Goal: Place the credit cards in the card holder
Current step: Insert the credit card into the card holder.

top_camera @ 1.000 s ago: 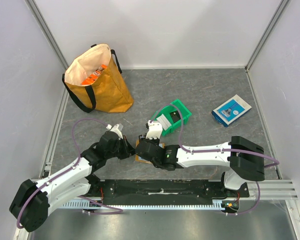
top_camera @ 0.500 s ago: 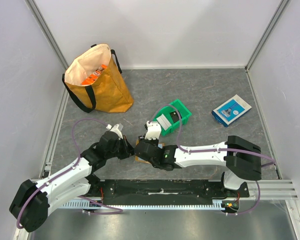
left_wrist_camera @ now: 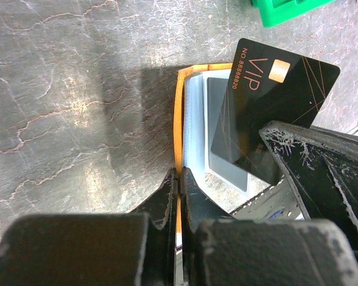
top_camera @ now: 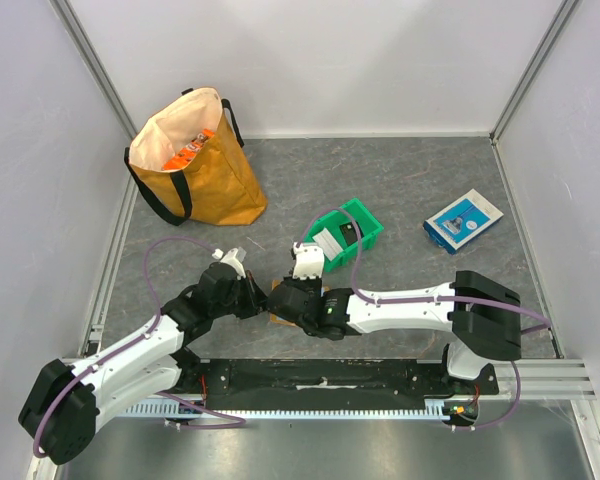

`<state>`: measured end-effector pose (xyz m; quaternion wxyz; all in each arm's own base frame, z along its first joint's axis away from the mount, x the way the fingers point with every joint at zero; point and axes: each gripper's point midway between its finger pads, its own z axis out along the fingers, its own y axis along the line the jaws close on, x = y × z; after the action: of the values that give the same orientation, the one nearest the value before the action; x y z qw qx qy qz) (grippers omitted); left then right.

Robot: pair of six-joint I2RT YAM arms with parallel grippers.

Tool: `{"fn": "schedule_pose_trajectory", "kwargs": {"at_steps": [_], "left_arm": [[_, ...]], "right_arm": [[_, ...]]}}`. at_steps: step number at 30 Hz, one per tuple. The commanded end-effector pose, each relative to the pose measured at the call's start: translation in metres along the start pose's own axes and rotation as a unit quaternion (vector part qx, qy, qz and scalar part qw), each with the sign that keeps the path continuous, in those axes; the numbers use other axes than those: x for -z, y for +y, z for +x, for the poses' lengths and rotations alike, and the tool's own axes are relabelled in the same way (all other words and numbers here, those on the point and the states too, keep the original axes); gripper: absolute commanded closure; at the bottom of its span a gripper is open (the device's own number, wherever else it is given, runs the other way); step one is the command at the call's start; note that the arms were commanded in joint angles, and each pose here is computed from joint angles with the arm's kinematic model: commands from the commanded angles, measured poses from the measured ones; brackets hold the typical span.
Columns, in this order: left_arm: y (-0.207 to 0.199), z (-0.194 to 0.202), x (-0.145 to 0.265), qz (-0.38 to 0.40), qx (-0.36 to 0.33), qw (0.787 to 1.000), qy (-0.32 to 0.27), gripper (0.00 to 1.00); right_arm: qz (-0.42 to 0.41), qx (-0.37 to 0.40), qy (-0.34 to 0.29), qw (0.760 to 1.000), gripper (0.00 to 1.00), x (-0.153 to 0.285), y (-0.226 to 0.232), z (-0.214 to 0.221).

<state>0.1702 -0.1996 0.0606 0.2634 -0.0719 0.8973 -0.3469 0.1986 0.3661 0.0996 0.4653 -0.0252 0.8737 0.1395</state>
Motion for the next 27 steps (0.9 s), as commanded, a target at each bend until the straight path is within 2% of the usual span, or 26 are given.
{"fn": "schedule_pose_trajectory", "kwargs": {"at_steps": [1,5,12,19,27], "left_arm": [[-0.005,-0.008,0.001,0.002,0.0,1.0,-0.013,0.98],[0.005,-0.006,-0.003,-0.018,-0.001,1.0,-0.012,0.98],[0.018,-0.001,-0.01,-0.041,0.004,0.999,-0.006,0.98],[0.026,0.002,-0.014,-0.054,0.008,0.998,-0.004,0.98],[0.039,0.009,-0.016,-0.071,0.012,0.997,0.0,0.98]], "right_arm": [[0.032,0.003,-0.028,0.999,1.0,0.01,-0.013,-0.02],[0.026,-0.007,-0.024,0.999,1.0,0.017,-0.022,-0.024],[0.007,-0.041,0.036,0.998,1.0,0.012,-0.051,-0.001],[-0.141,-0.117,0.06,0.981,1.0,0.02,-0.019,0.003],[-0.199,-0.178,0.095,0.959,1.0,0.007,-0.009,0.019]]}}
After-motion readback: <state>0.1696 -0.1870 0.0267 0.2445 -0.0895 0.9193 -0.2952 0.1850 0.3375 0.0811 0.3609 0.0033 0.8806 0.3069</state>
